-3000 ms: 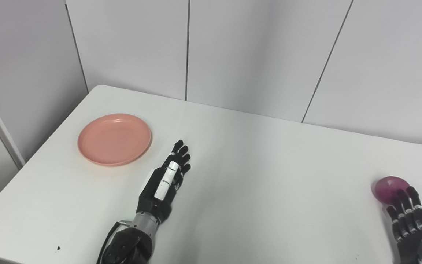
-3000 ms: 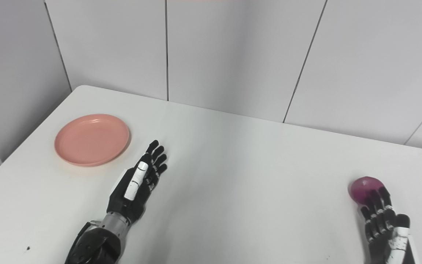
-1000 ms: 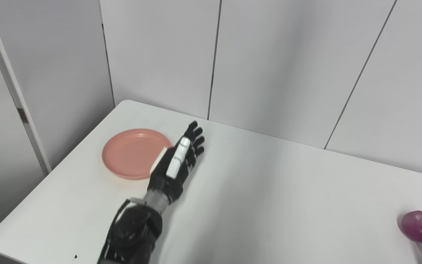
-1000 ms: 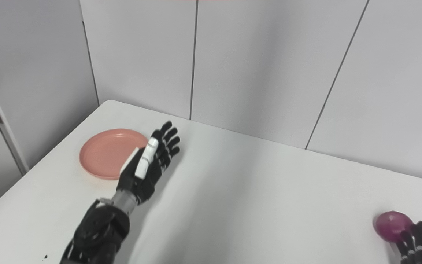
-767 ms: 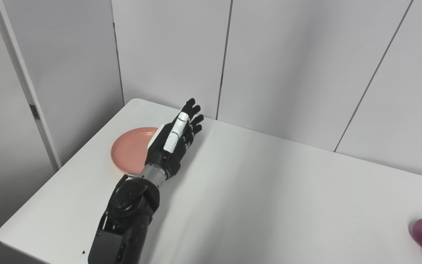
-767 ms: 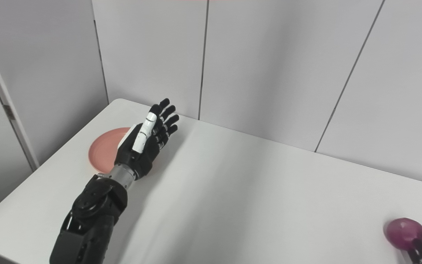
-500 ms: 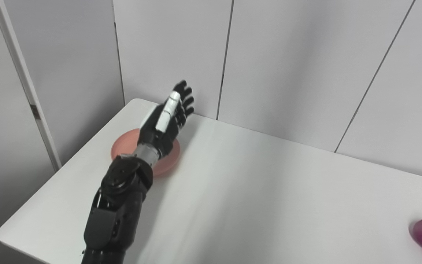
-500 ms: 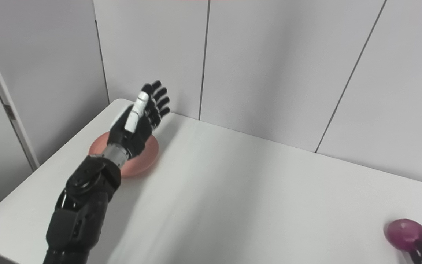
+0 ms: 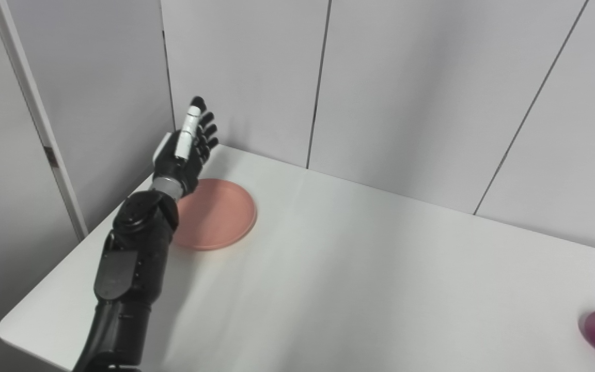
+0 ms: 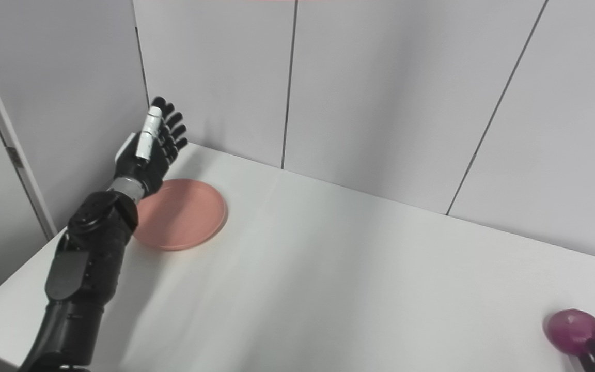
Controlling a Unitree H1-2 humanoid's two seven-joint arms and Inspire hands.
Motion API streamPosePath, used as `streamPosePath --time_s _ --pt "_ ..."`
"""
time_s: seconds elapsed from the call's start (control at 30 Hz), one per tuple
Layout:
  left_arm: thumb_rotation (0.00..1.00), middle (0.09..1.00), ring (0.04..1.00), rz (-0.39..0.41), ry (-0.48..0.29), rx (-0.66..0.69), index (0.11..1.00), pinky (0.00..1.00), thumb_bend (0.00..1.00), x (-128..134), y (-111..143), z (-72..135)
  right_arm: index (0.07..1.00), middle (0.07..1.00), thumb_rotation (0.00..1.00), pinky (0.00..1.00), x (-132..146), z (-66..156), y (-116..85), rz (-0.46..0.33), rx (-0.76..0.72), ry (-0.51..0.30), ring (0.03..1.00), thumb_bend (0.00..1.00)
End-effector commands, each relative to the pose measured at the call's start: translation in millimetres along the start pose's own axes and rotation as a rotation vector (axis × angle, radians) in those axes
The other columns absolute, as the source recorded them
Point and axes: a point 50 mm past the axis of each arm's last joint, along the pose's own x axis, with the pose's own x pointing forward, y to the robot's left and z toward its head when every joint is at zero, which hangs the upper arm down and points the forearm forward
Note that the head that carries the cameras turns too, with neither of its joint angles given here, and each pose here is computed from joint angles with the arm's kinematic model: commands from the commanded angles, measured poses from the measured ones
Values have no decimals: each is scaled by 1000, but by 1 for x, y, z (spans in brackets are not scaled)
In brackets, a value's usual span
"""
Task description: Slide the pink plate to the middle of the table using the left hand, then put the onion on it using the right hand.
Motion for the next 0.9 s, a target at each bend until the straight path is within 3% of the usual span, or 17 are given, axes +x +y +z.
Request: streamPosePath --time_s 0.0,0.23,0.5,0.7,0.87 --pt "855 985 998 -26 -122 26 1000 1000 698 15 2 33 1000 1000 992 1000 -36 -46 7 -37 65 136 1000 851" --pt "856 979 1000 39 -113 74 1000 1000 723 28 44 31 1000 1000 983 1000 -37 -46 7 -46 63 147 1000 876" --pt "839 975 995 54 -125 98 1000 1000 678 28 70 44 1000 1000 998 1000 -36 -47 5 -40 56 149 1000 863" --pt "805 884 884 79 -111 188 979 942 694 32 91 45 1000 1000 993 1000 -35 -46 6 -42 59 148 1000 860" --pt "780 878 872 81 -80 204 963 925 702 38 104 38 1000 1000 1000 1000 -37 -46 6 -37 54 144 1000 845"
